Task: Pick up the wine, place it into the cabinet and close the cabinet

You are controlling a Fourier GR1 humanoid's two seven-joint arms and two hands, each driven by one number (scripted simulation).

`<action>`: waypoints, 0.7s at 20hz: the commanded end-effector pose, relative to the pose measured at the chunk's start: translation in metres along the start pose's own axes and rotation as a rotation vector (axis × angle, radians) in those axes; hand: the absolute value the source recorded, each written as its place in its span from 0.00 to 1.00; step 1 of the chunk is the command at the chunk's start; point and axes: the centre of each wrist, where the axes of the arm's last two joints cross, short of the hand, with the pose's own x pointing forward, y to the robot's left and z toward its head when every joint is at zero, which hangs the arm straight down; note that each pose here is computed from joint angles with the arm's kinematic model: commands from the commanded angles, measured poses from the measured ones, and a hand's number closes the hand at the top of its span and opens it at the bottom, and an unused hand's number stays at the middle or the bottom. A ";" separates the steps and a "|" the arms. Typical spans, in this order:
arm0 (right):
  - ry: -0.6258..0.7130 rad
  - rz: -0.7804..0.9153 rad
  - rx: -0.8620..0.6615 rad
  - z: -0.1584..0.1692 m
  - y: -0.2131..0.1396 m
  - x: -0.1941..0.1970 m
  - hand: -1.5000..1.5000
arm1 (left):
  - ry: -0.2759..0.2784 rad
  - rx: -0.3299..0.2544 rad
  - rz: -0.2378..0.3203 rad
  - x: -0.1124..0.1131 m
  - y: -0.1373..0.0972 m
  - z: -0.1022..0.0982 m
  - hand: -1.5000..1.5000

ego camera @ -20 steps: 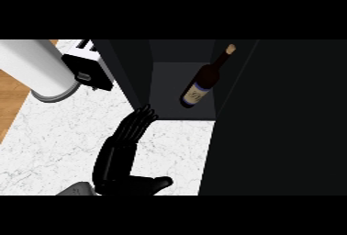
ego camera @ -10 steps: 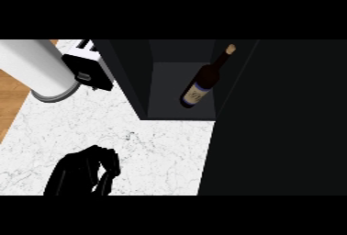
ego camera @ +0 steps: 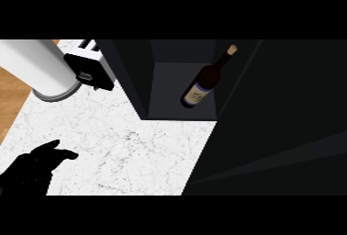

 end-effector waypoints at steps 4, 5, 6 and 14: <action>0.030 0.034 0.112 -0.016 0.053 0.014 1.00 | -0.013 0.080 0.002 0.024 0.034 0.023 0.00; 0.009 0.031 0.138 -0.020 0.063 0.009 1.00 | -0.040 0.101 -0.023 0.019 0.044 0.021 0.00; 0.018 0.041 0.109 -0.025 0.062 0.011 1.00 | -0.009 0.096 0.005 0.026 0.048 0.028 0.00; -0.054 0.093 -0.031 -0.062 0.069 -0.001 1.00 | -0.010 0.086 -0.038 0.052 0.084 0.045 0.00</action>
